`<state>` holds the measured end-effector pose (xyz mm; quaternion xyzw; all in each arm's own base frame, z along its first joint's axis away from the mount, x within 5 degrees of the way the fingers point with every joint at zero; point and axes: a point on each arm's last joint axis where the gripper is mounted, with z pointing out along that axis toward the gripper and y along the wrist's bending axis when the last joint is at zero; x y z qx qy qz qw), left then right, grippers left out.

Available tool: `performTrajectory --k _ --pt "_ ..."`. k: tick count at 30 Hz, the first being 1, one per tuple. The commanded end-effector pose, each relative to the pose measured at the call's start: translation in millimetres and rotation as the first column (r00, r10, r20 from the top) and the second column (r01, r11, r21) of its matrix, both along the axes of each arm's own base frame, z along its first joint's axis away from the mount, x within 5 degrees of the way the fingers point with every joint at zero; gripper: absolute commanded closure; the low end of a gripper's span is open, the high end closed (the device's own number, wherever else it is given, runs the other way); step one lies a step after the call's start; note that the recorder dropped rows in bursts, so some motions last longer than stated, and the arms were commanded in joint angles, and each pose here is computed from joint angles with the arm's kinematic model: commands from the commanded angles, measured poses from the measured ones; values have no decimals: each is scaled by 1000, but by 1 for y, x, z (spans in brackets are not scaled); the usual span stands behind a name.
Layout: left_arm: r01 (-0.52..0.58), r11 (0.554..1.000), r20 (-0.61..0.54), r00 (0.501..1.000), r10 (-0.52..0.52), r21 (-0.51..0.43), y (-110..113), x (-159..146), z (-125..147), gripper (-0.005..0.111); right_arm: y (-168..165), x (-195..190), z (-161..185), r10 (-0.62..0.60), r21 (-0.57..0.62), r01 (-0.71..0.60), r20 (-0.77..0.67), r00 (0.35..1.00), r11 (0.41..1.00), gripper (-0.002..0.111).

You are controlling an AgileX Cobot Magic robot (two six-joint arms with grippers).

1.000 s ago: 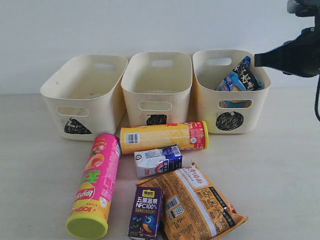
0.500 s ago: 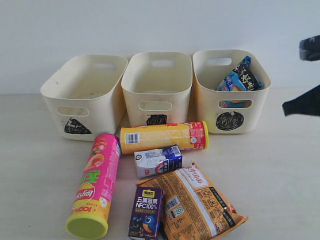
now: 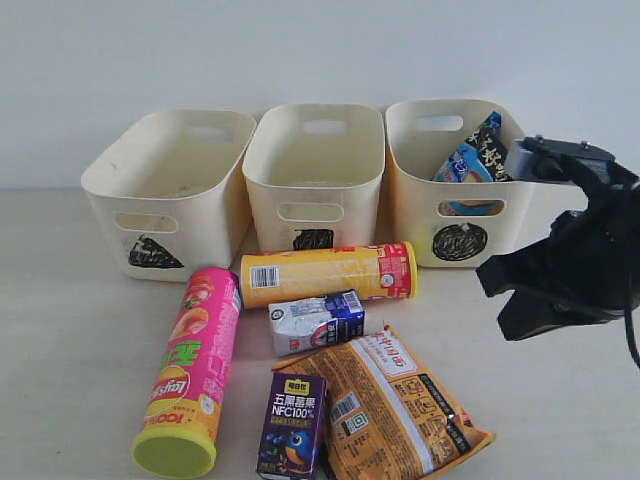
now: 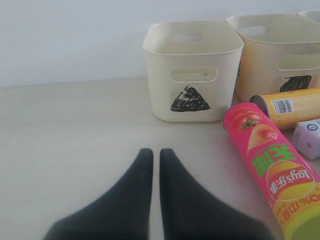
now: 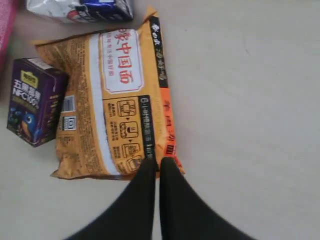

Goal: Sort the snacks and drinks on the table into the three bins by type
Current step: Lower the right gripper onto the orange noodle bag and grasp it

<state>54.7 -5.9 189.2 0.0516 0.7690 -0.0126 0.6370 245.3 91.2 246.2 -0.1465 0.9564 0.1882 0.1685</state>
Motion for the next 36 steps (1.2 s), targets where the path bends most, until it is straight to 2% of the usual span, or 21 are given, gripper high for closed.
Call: performTrajectory --k 1,4,7,10,14,17,20,21,24,27,36 --pt "-5 1000 16 1000 5 0 0 0 0 102 6 -2 -3 74 46 -72 -52 996 996 108" --pt "-5 1000 16 1000 5 0 0 0 0 102 9 -3 -13 156 113 -141 -137 978 984 108" --pt "-5 1000 16 1000 5 0 0 0 0 102 11 1 -25 223 240 -168 -223 949 956 108" --pt "-5 1000 16 1000 5 0 0 0 0 102 4 12 -36 185 315 -99 -257 949 944 108" --pt "-5 1000 16 1000 5 0 0 0 0 102 -10 26 -46 98 350 5 -275 957 937 107" --pt "-5 1000 16 1000 5 0 0 0 0 102 -18 32 -55 59 355 55 -301 952 933 90" --pt "-5 1000 16 1000 5 0 0 0 0 102 -22 38 -65 44 349 77 -328 944 934 64" --pt "-5 1000 16 1000 5 0 0 0 0 102 -22 39 -68 44 350 81 -336 941 933 51" --pt "-5 1000 16 1000 5 0 0 0 0 102 -22 43 -78 33 338 89 -339 940 937 30" --pt "-5 1000 16 1000 5 0 0 0 0 102 -24 47 -85 8 319 105 -336 942 942 25" --pt "-5 1000 16 1000 5 0 0 0 0 102 -21 53 -107 12 348 123 -362 932 930 26"
